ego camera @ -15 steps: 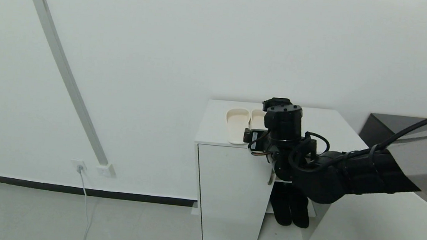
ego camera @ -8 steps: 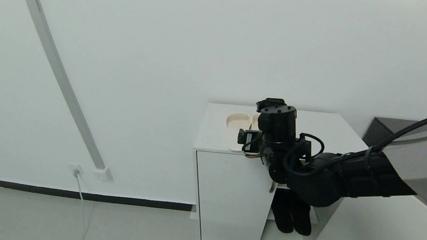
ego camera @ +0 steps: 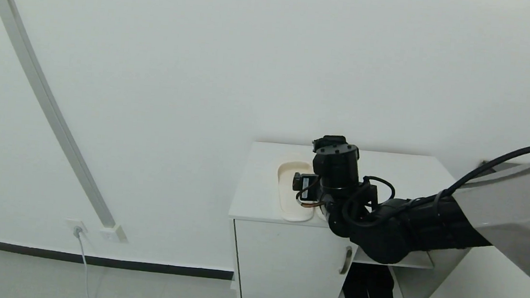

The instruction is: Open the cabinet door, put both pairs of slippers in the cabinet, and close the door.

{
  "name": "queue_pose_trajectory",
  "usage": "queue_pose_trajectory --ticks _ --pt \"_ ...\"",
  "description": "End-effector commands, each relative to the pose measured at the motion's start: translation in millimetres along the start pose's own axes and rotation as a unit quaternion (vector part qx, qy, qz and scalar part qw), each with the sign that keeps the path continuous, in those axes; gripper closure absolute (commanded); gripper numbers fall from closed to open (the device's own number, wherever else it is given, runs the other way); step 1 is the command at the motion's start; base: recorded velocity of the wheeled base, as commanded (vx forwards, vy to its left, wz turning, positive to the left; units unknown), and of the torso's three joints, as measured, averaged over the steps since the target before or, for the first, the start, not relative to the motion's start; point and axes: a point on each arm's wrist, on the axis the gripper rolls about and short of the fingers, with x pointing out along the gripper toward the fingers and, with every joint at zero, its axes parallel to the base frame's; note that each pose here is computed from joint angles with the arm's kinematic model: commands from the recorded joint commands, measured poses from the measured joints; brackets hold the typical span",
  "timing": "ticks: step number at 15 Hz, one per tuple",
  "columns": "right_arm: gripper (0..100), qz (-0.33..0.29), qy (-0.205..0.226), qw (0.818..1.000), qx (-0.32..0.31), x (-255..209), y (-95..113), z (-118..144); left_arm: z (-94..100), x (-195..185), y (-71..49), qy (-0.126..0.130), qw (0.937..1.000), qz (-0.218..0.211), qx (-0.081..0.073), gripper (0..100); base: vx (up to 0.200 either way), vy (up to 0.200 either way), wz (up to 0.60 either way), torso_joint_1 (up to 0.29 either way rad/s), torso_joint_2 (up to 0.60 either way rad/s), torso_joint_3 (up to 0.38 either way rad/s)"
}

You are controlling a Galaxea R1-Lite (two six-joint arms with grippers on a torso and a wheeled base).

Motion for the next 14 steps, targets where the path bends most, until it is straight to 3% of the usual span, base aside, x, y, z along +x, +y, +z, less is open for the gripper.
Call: queue_pose_trajectory --ticks 1,13,14 --pt "0 -0.002 0.017 1.0 -0.012 8.4 2.2 -16.9 0.2 0.1 0.0 0.0 1.0 0.001 -0.001 100 0.0 0.0 0.0 0.0 0.0 0.0" --pt "0 -0.026 -0.016 1.0 0.009 78.6 6.2 -23.8 0.2 0.1 0.1 0.0 1.0 0.003 -0.001 100 0.0 0.0 0.0 0.0 0.0 0.0" --pt "100 -0.026 -0.017 0.999 0.01 78.9 6.3 -24.0 0.2 0.1 0.1 0.0 1.0 0.002 -0.001 100 0.0 0.0 0.0 0.0 0.0 0.0"
